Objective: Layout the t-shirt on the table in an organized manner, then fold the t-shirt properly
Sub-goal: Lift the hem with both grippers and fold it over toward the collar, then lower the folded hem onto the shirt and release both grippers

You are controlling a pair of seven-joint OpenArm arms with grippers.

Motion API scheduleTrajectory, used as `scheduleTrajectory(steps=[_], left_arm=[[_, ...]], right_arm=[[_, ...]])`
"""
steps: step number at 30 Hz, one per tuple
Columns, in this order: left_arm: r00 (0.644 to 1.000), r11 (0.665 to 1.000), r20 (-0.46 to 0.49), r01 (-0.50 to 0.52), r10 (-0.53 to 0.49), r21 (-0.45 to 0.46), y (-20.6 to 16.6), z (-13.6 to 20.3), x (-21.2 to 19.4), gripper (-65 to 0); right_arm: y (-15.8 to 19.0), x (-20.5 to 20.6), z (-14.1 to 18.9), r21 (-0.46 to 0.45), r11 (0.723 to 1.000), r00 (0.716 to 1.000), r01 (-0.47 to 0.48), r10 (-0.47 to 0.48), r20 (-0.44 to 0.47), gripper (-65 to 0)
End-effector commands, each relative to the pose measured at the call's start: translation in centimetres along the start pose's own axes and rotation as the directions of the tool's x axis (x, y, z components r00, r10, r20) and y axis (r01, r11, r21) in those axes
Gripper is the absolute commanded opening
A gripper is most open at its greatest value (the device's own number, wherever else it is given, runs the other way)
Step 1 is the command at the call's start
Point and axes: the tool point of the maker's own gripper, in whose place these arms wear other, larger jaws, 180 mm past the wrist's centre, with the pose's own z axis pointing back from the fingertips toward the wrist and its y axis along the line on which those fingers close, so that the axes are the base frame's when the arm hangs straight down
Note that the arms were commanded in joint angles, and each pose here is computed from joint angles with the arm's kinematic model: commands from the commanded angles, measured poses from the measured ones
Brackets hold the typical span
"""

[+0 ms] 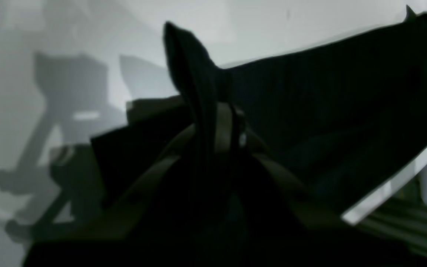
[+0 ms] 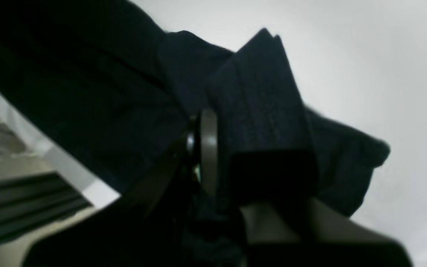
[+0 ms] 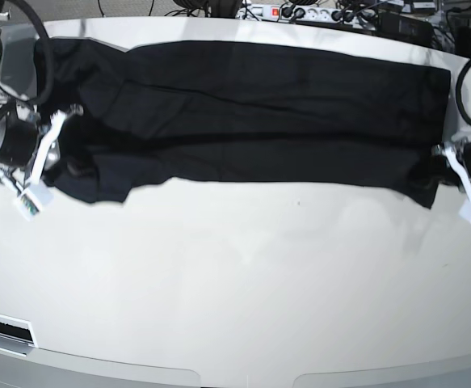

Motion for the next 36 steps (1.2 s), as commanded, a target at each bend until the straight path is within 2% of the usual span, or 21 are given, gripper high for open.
scheduleTrajectory(steps=[1,5,10,16,17,18,19,21,22,23,24,27,30,31,32,34,36], left_arm=[[0.998,0.999,0.043,0.035,-0.036,0.015,0.6,1.5,2.0,-65.0],[0.998,0.999,0.037,0.044,-0.045,0.03,1.2,2.3,2.3,-65.0],[1.0,1.0,0.023,0.017,-0.016,-0.008,0.6,2.4,2.0,-65.0],[1.0,0.999,-0.019,-0.025,0.025,-0.033,0.1,2.4,-0.2,-65.0],[0.999,0.999,-0.022,-0.028,0.028,-0.034,0.0,2.4,-0.4,-65.0],[0.999,0.999,-0.024,-0.029,0.028,-0.034,0.0,2.4,-0.5,-65.0],[0.999,0.999,-0.025,-0.03,0.029,-0.033,0.1,2.4,-0.5,-61.9],[0.999,0.999,-0.025,-0.029,0.028,-0.031,0.1,2.5,-0.5,-45.6],[0.999,0.999,-0.025,-0.028,0.027,-0.03,0.2,2.5,-0.5,-38.1],[0.999,0.999,-0.026,-0.027,0.026,-0.029,0.2,2.5,-0.5,-32.4],[0.999,0.999,-0.027,-0.026,0.026,-0.028,0.2,2.6,-0.5,-29.1],[0.999,0.999,-0.029,-0.024,0.023,-0.025,0.3,2.6,-0.4,-28.6],[1.0,1.0,-0.003,-0.022,0.022,-0.022,0.4,2.6,0.0,-28.6],[1.0,1.0,0.008,-0.022,0.022,-0.022,0.4,2.6,0.2,-28.6],[1.0,1.0,0.019,-0.022,0.023,-0.022,0.4,2.6,0.4,-28.6],[0.998,0.999,0.053,-0.025,0.026,-0.023,0.4,2.7,1.0,-28.6],[0.995,0.999,0.094,-0.032,0.034,-0.029,0.4,2.9,1.8,-28.6]], right_arm=[[-0.4,0.8,0.7,-0.013,0.999,0.999,-0.033,0.033,0.02,-65.0],[-0.4,-0.4,0.9,-0.011,0.999,0.999,-0.034,0.034,-0.026,-65.0],[1.4,-0.9,1.0,0.081,0.997,0.999,-0.002,0.006,-0.04,-65.0],[1.2,-1.4,0.8,0.082,0.997,0.998,0.012,-0.007,-0.055,-65.0],[1.1,-1.6,0.8,0.078,0.997,0.998,0.015,-0.01,-0.061,-62.9],[0.8,-1.8,0.8,0.065,0.998,0.997,0.012,-0.007,-0.072,-55.0],[0.5,-2.1,0.8,0.049,0.999,0.996,0.007,-0.003,-0.086,-45.8],[-0.2,-2.4,1.0,0.02,1.0,0.995,-0.007,0.009,-0.104,-30.4],[-0.8,-2.5,1.1,-0.009,1.0,0.993,-0.019,0.018,-0.113,-26.8],[-1.6,-2.7,1.2,-0.052,0.998,0.991,-0.023,0.017,-0.13,-26.2],[-2.7,-3.0,1.4,-0.112,0.994,0.988,-0.015,-0.002,-0.153,-26.2],[-5.5,-4.0,2.2,-0.271,0.962,0.979,0.014,-0.069,-0.194,-26.3],[-6.3,-3.5,2.3,-0.327,0.941,0.98,0.089,-0.141,-0.138,-28.7],[-6.2,-3.2,2.2,-0.323,0.94,0.982,0.112,-0.155,-0.112,-33.3],[-5.9,-2.7,2.0,-0.306,0.944,0.984,0.123,-0.157,-0.089,-41.5],[-5.0,-2.0,1.6,-0.25,0.962,0.99,0.112,-0.131,-0.06,-63.7],[-3.6,-1.5,1.1,-0.176,0.981,0.995,0.085,-0.093,-0.038,-65.0]])
